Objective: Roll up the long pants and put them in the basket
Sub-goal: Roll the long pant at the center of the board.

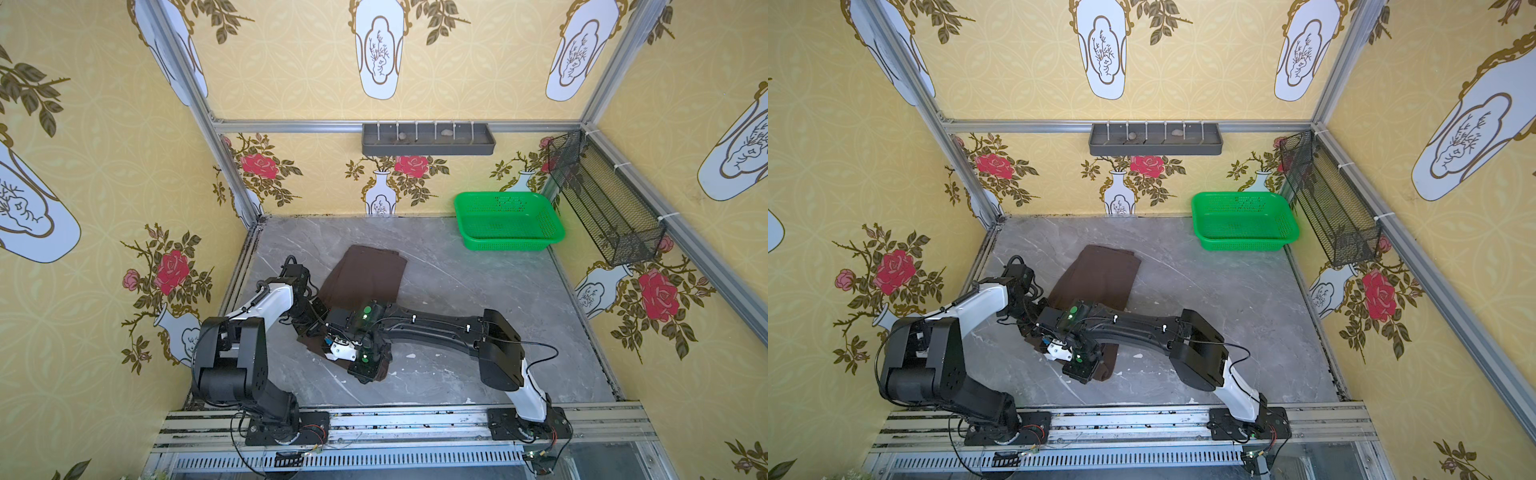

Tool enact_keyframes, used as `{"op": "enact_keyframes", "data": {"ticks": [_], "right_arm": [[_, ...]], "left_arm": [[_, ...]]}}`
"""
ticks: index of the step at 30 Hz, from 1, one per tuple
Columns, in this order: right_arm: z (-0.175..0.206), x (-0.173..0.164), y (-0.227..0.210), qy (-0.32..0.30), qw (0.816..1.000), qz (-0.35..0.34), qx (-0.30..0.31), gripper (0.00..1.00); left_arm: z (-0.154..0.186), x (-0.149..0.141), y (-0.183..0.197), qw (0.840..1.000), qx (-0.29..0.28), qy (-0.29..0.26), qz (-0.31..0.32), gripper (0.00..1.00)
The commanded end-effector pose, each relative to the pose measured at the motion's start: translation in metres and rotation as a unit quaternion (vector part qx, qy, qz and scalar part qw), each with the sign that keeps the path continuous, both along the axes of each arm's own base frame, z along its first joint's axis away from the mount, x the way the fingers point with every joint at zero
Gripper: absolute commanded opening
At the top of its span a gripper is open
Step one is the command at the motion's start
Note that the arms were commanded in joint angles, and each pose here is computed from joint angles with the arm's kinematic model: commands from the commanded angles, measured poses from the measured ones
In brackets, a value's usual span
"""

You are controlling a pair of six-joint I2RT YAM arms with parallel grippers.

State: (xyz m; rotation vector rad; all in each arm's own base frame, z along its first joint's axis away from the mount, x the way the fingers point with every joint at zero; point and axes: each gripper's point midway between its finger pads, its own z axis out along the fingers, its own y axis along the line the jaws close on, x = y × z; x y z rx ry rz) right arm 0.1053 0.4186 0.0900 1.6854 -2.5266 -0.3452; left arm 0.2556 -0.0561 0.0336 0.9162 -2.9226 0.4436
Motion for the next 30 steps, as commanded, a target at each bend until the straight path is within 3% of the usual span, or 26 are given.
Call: {"op": "enact_keyframes", "data": {"ticks": [1, 17, 24, 28, 30], "right_arm": [[-0.005, 0.009, 0.001, 0.003, 1.000, -0.023, 0.001, 0.30], [-0.064, 0.096, -0.023, 0.032, 0.991, -0.128, -0.004, 0.30], [-0.087, 0.104, -0.031, 0.046, 0.989, -0.138, -0.021, 0.29], [-0.087, 0.113, -0.040, 0.020, 0.988, -0.146, -0.036, 0.28], [-0.069, 0.127, -0.048, -0.029, 0.986, -0.157, -0.039, 0.38]], "left_arm": [[-0.006, -0.007, 0.005, 1.000, 0.015, 0.007, -0.020, 0.39], [-0.012, -0.032, 0.018, 0.999, 0.020, 0.030, -0.017, 0.36], [-0.016, -0.034, 0.019, 0.999, 0.023, 0.040, -0.018, 0.36], [-0.018, -0.036, 0.023, 0.998, 0.033, 0.051, -0.017, 0.36], [-0.019, -0.035, 0.024, 0.998, 0.033, 0.053, -0.015, 0.36]]}}
